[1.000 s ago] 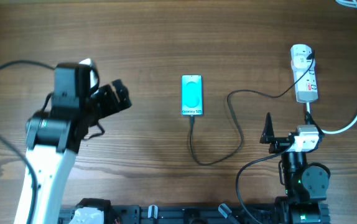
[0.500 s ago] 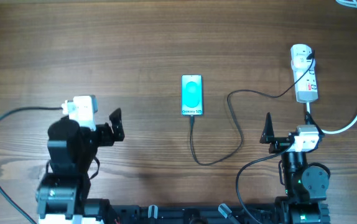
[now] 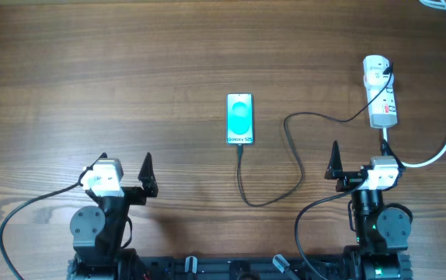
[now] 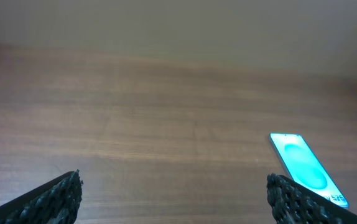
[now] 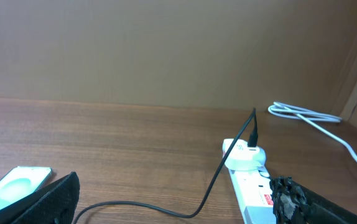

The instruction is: Plug charger to phone and switch on socket

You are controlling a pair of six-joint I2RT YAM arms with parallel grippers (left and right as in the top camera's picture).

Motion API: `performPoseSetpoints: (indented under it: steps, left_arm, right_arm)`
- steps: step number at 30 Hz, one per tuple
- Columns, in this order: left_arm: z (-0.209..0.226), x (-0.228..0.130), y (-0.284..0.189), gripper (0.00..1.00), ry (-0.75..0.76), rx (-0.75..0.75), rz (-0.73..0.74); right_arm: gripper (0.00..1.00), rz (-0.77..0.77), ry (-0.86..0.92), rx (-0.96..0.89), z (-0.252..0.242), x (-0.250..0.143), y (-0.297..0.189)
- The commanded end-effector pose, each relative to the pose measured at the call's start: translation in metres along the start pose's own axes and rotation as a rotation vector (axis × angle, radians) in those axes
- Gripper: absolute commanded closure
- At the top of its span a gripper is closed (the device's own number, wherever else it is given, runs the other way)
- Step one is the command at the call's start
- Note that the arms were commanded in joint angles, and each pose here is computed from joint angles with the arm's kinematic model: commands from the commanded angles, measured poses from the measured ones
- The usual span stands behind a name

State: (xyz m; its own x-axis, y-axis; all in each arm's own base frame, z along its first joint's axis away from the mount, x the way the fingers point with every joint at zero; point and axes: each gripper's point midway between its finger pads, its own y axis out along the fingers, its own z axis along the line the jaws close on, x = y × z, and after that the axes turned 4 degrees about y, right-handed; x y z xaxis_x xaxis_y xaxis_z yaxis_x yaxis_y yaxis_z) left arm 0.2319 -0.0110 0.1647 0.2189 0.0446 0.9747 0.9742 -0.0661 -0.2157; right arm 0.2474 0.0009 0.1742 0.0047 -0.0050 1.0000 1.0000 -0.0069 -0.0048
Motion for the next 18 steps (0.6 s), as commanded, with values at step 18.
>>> performPoseSetpoints:
  steps: [18]
  left_arm:
    - [0.027,-0.004,0.013,0.0,0.084,0.117,-0.144]
  right_arm:
    - [0.0,-0.014,0.016,0.003,0.0,0.003,-0.001]
